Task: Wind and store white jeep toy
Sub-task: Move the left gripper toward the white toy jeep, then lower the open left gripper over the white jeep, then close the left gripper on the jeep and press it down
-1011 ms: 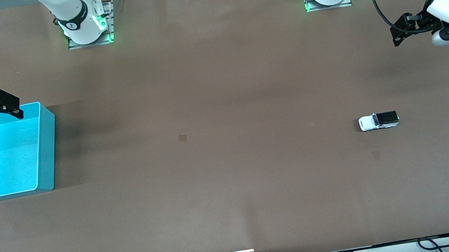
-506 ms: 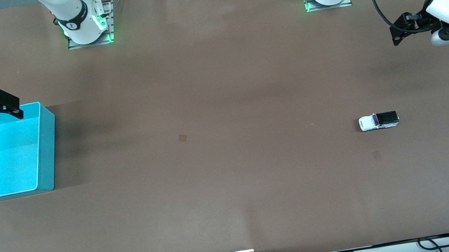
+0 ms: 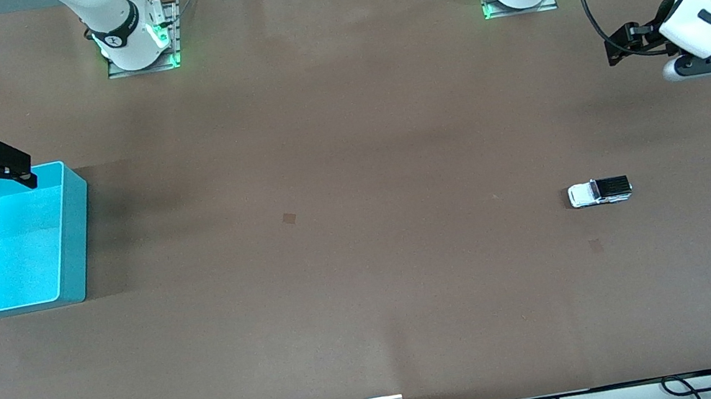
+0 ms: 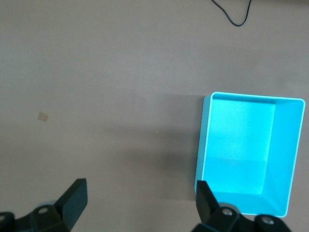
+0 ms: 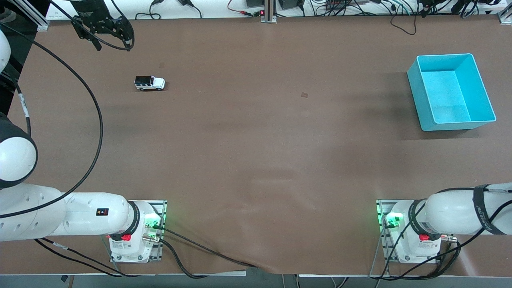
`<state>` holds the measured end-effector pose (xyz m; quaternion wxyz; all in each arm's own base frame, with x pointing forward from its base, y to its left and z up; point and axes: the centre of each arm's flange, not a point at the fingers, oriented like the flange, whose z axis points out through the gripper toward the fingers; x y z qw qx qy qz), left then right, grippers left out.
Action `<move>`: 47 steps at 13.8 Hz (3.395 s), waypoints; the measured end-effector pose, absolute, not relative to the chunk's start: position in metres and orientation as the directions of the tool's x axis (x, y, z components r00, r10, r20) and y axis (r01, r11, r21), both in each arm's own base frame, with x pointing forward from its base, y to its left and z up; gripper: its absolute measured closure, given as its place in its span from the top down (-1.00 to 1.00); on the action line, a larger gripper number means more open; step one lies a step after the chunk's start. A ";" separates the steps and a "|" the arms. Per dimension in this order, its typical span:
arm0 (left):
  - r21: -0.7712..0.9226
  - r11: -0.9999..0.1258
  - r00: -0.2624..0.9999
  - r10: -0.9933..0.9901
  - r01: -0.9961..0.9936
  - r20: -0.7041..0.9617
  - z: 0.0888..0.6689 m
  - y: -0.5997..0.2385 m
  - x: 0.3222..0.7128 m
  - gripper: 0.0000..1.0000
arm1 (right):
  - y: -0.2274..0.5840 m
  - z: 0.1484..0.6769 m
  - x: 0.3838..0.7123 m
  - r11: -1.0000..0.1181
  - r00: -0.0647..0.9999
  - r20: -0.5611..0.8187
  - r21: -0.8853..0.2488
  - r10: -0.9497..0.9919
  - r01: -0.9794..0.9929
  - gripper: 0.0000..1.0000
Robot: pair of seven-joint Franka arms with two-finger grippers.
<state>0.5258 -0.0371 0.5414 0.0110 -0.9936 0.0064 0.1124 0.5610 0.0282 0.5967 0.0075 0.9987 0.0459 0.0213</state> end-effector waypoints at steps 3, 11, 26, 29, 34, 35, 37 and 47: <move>0.010 -0.992 0.958 -0.123 -0.125 -0.259 0.524 -0.038 0.532 1.00 | 0.028 0.597 0.561 -0.996 0.995 0.042 0.017 0.092 0.091 1.00; 0.177 -0.740 0.694 -0.671 -0.649 -0.262 0.420 -0.011 0.606 1.00 | 0.028 0.597 0.561 -0.996 0.995 0.041 0.017 0.092 0.092 1.00; 0.021 -0.074 0.072 -0.994 -0.997 -0.076 0.232 0.018 0.601 1.00 | 0.028 0.597 0.561 -0.996 0.995 0.041 0.017 0.092 0.092 1.00; -0.010 -0.058 0.059 -0.996 -0.998 -0.064 0.216 0.020 0.604 1.00 | 0.028 0.597 0.561 -0.996 0.995 0.041 0.017 0.092 0.092 1.00; -0.012 -0.046 0.047 -0.997 -0.999 -0.059 0.205 0.025 0.604 0.76 | 0.028 0.597 0.561 -0.996 0.995 0.041 0.017 0.092 0.092 1.00; -0.012 -0.038 0.038 -0.998 -0.999 -0.059 0.205 0.025 0.604 0.51 | 0.028 0.597 0.561 -0.996 0.995 0.041 0.017 0.092 0.092 1.00; -0.011 -0.017 0.018 -0.998 -1.000 -0.060 0.205 0.025 0.604 0.07 | 0.028 0.597 0.561 -0.996 0.995 0.041 0.017 0.092 0.092 1.00; -0.010 -0.005 0.006 -0.998 -1.000 -0.060 0.205 0.048 0.604 -0.05 | 0.031 0.597 0.561 -0.995 0.994 0.041 0.017 0.097 0.096 1.00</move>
